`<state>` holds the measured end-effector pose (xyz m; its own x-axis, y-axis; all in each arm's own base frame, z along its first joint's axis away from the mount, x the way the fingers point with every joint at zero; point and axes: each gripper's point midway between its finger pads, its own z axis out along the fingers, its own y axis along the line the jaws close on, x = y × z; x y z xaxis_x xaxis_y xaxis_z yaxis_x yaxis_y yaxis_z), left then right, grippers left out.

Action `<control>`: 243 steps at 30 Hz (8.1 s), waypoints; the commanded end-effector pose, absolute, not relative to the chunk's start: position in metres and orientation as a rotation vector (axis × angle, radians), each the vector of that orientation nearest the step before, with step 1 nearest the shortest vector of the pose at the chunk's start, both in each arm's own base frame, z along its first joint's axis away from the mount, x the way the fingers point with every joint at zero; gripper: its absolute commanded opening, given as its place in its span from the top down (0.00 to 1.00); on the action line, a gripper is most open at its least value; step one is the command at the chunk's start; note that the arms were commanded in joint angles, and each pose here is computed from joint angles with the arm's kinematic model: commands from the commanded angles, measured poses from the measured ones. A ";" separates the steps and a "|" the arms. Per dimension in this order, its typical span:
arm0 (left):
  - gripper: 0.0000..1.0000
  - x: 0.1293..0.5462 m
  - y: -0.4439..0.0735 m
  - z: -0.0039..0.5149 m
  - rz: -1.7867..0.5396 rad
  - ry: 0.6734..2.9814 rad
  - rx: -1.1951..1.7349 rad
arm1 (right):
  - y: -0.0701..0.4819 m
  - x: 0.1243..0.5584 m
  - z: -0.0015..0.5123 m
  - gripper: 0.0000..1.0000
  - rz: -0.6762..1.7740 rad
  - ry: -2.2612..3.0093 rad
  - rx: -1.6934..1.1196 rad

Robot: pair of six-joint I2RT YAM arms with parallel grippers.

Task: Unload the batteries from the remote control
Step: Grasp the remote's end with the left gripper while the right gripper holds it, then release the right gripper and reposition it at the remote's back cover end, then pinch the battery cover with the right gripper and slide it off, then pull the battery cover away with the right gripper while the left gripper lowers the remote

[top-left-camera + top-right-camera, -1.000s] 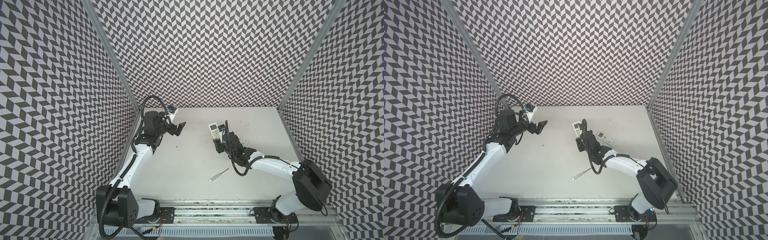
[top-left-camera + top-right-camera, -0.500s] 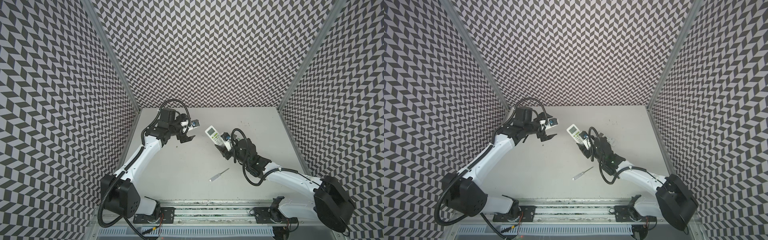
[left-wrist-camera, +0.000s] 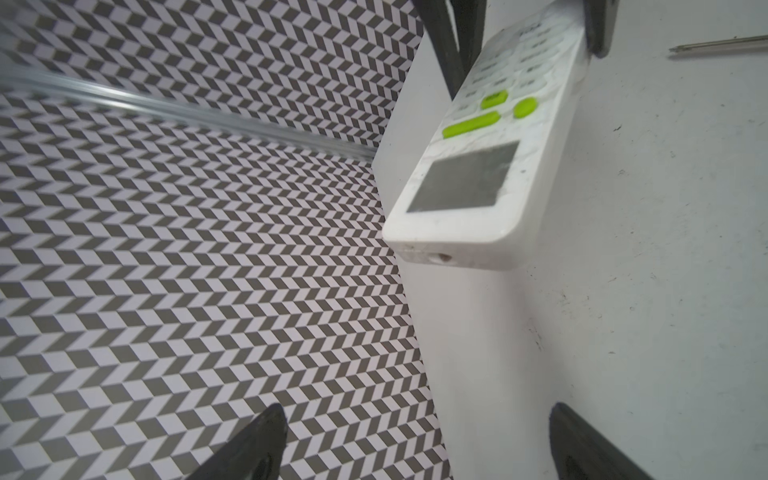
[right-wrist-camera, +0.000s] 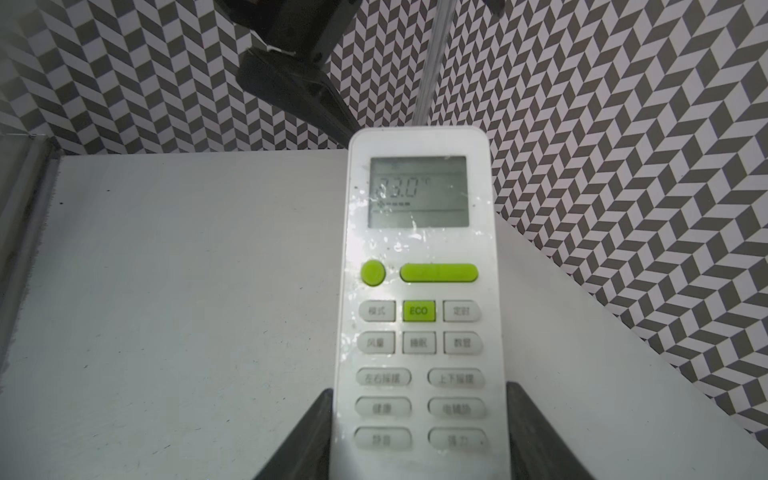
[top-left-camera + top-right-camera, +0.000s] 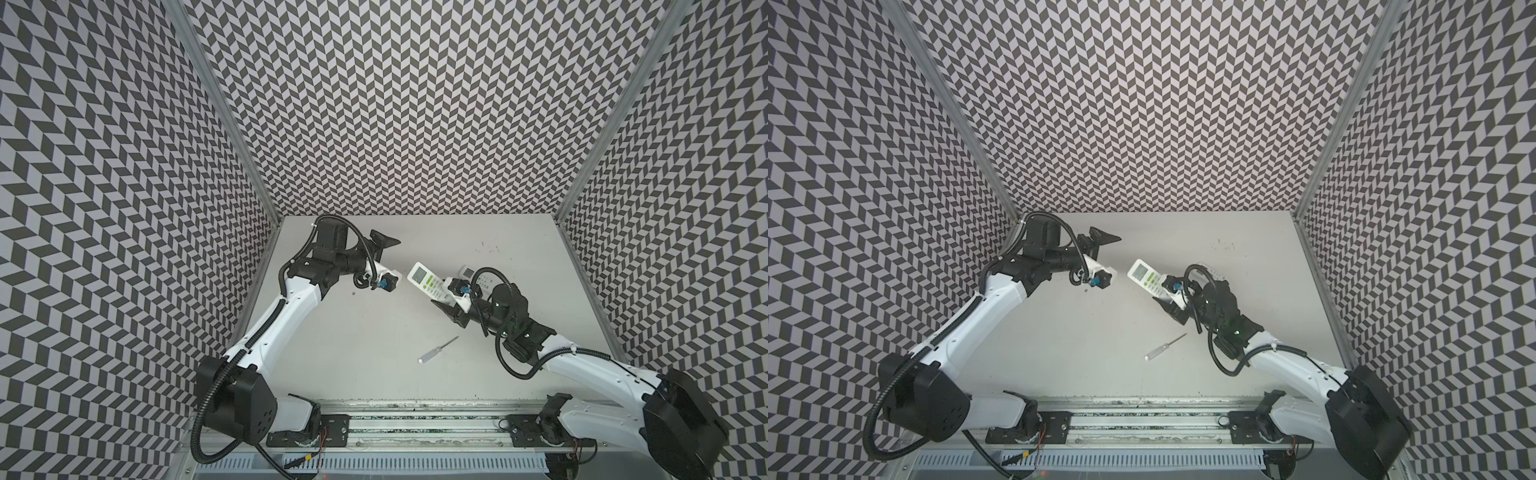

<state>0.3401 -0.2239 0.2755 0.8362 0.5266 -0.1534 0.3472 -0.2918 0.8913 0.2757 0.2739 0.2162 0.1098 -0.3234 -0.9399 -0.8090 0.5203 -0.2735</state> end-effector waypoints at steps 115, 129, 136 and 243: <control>1.00 0.256 -0.198 0.137 -0.951 2.100 1.062 | 0.304 0.282 0.174 0.17 0.977 1.676 -0.844; 1.00 0.262 -0.200 0.113 -0.945 2.160 1.061 | 0.323 0.291 0.143 0.23 1.022 1.726 -0.832; 1.00 0.268 -0.200 0.109 -0.927 2.172 1.058 | 0.337 0.299 0.128 0.28 1.058 1.737 -0.810; 1.00 0.274 -0.207 0.098 -0.864 2.188 1.144 | 0.288 0.292 0.125 1.00 0.708 1.940 -0.791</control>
<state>0.2720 -0.1987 0.0915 -0.5347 0.5072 -0.6759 0.8248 0.4873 -0.2868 0.2844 0.3064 0.1315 -0.3572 -0.2035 -0.9116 -0.8168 0.5414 0.1992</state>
